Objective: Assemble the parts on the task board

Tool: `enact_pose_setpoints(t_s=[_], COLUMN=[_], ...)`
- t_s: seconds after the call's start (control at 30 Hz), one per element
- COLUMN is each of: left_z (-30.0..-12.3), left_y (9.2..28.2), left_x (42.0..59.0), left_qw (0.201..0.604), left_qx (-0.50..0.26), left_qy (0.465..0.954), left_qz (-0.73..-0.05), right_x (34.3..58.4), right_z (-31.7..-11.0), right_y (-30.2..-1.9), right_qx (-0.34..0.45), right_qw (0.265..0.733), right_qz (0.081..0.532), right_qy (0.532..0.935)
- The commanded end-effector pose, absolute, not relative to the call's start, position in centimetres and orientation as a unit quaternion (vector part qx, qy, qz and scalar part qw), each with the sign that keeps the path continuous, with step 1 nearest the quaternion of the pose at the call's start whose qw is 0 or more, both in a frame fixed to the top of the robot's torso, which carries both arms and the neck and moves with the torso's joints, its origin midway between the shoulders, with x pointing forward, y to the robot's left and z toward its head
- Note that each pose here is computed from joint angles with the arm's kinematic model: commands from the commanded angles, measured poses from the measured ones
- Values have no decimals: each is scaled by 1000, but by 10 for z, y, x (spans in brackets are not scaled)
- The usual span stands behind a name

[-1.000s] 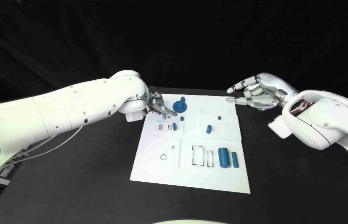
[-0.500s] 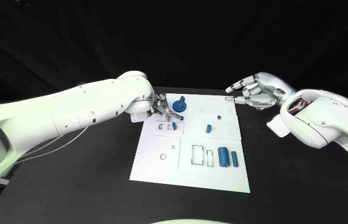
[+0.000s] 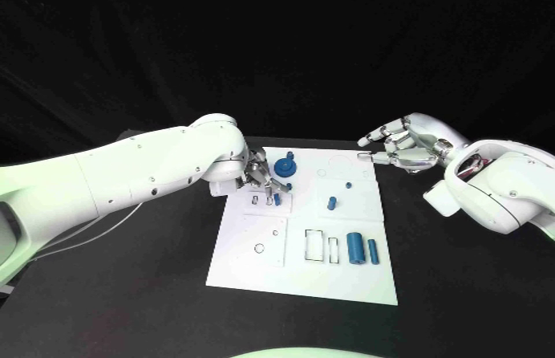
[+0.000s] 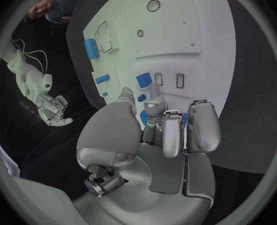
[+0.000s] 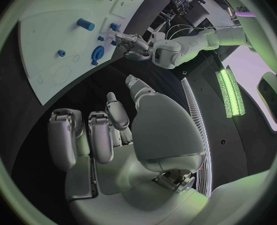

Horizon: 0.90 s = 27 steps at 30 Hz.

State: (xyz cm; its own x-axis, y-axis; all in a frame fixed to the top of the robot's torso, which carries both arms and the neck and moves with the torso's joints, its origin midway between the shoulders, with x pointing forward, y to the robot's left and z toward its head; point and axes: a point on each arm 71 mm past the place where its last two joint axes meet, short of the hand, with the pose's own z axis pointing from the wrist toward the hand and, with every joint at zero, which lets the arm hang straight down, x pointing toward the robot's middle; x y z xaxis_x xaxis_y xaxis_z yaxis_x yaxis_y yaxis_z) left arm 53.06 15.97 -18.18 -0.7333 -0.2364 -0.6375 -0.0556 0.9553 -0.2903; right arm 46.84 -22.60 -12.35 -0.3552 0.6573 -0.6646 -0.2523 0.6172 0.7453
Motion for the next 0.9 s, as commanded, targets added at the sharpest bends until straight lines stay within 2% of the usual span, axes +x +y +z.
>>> enact_pose_setpoints(t_s=[0.03, 0.9], left_z=[-186, -192], left_y=[157, 154], left_x=[528, 528], left_qw=[339, 325], left_qx=[-69, -63], left_qy=[930, 936], left_qz=[-126, -124], right_x=[468, 469], right_z=[-124, -125], right_y=[-225, -226], right_qx=[139, 139], right_qw=[546, 545], right_qz=[413, 410], right_qy=[716, 718])
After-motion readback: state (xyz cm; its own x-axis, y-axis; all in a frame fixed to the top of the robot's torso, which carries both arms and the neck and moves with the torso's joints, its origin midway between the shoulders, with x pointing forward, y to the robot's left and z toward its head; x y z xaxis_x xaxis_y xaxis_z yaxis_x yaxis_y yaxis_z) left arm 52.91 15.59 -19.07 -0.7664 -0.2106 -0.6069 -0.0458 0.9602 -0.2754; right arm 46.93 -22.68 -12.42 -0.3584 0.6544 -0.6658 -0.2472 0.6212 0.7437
